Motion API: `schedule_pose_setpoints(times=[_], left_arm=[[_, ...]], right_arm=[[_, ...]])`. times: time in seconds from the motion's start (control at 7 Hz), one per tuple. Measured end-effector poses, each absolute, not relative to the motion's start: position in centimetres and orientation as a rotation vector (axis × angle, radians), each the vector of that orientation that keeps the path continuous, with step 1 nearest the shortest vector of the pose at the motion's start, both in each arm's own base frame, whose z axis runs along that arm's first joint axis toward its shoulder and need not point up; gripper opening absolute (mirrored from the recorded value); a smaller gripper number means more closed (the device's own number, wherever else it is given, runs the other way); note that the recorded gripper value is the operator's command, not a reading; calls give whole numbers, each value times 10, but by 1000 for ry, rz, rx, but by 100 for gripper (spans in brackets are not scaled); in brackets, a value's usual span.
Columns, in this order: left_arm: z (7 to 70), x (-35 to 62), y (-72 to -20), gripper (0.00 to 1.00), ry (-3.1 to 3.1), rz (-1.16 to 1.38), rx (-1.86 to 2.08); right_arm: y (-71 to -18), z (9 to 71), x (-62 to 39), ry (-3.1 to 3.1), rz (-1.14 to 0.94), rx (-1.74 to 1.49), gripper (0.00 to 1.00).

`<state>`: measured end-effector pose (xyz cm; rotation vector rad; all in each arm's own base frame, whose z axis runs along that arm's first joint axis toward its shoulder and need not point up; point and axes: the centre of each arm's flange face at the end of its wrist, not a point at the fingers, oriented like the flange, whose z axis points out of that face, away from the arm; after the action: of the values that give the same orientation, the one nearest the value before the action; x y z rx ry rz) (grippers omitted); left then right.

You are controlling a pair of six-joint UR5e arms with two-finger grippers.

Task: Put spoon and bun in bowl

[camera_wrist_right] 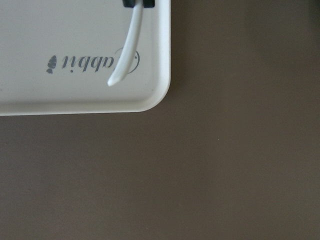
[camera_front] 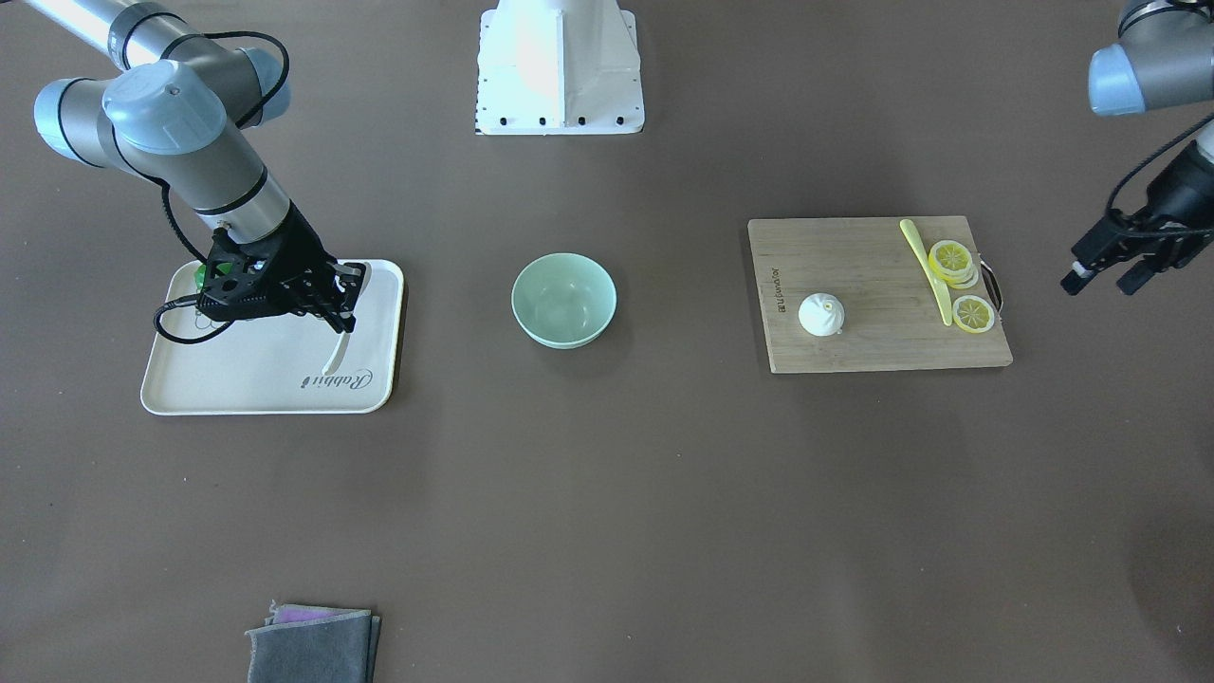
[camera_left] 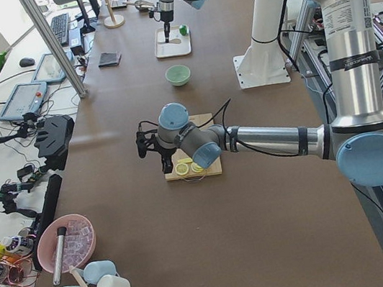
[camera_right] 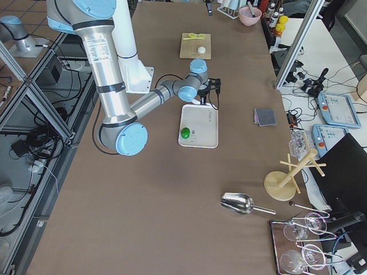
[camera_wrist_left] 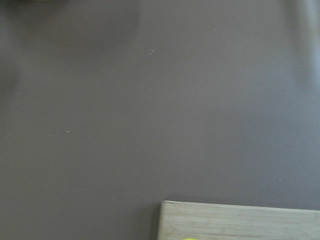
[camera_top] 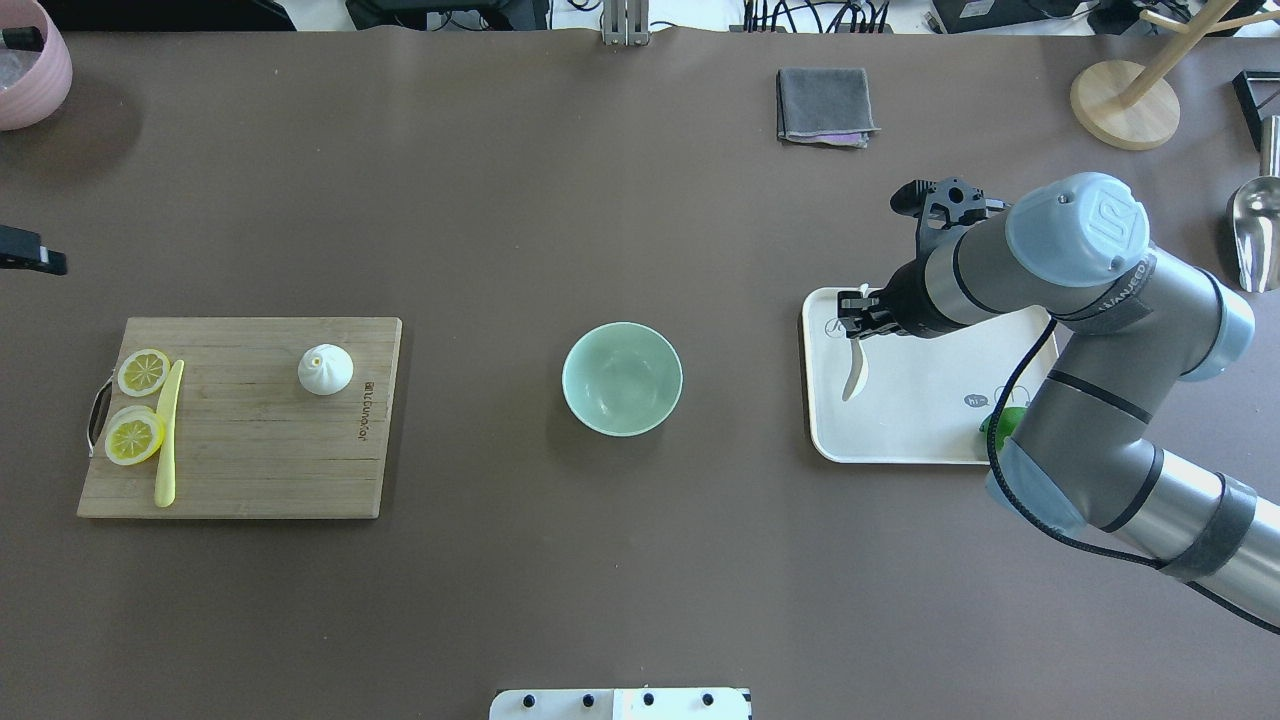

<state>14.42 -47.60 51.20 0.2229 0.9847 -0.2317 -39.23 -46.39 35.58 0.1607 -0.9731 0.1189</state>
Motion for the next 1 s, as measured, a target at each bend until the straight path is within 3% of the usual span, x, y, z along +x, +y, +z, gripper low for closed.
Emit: schedule_pose_setpoints(times=[0.71,0.86,1.0], left_arm=[[405,340,-459,74,856,-183,199],[405,365,-448,66,834,-155,199],[407,382,-441,46,820,-135,200]], right_arm=[[-466,352,-395,-977,129,161,0],[-466,352,-395,-977,129,160,0],[-466,353,-394,-977,130,159,0]])
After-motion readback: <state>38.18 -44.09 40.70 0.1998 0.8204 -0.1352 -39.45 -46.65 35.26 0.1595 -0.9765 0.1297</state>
